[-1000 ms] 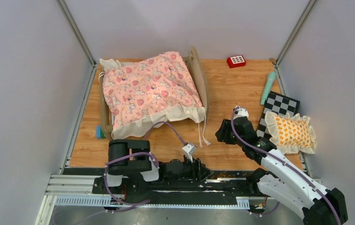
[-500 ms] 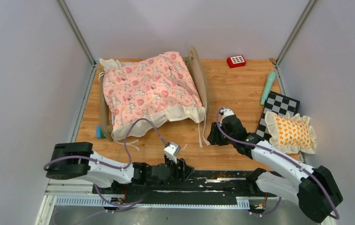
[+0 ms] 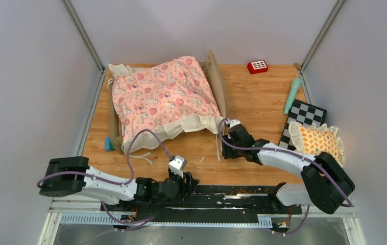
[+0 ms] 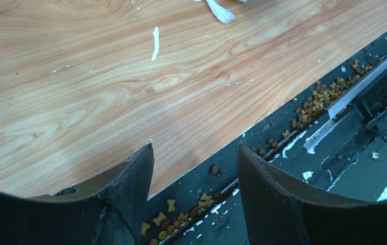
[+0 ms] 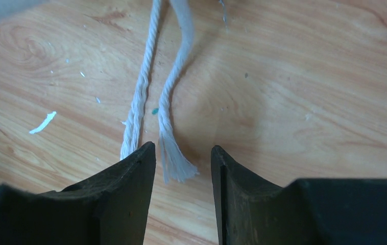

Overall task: Set up the pet bed
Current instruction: Tie the ropes to the bed frame.

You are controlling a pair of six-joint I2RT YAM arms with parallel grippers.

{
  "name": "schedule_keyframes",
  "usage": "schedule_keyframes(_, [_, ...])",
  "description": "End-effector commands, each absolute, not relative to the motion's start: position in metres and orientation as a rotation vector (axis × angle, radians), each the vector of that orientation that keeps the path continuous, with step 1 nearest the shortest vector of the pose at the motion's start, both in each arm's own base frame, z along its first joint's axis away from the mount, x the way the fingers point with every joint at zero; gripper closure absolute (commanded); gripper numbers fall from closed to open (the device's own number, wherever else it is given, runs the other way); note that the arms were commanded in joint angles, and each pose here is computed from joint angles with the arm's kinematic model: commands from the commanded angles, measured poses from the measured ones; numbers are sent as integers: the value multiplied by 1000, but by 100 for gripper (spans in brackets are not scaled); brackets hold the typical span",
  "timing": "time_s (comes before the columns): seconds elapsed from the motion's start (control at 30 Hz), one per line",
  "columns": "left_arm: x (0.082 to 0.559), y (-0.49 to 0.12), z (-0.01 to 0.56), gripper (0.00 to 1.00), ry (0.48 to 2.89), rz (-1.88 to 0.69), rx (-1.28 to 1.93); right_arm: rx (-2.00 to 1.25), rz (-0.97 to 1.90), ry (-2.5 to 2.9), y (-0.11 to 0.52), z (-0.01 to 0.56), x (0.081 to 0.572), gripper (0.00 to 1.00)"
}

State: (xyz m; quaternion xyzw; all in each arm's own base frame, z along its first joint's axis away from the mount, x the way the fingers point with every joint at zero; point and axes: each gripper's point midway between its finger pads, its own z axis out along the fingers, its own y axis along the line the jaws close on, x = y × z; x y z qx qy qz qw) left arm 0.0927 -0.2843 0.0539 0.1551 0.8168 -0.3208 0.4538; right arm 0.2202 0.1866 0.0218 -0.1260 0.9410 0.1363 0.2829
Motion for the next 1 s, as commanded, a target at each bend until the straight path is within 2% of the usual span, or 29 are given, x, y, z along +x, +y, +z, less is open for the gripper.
schedule_keyframes(0.0, [100,-279,61,32,1983,-792,319,-379,370,2452,200,29,239,57])
schedule_keyframes(0.23, [102,-272,60,32,1983,-769,317,-380,387,2496,204,24,224,72])
schedule_keyframes(0.47, [103,-265,59,32,1979,-776,293,-383,413,2523,202,24,200,76])
schedule_keyframes(0.7, [105,-259,60,32,1974,-775,278,-389,394,2544,201,19,199,90])
schedule_keyframes(0.83, [105,-256,58,32,1975,-771,274,-359,347,2554,195,20,200,91])
schedule_keyframes(0.97, [106,-254,60,32,1969,-774,268,-323,314,2560,191,21,201,79])
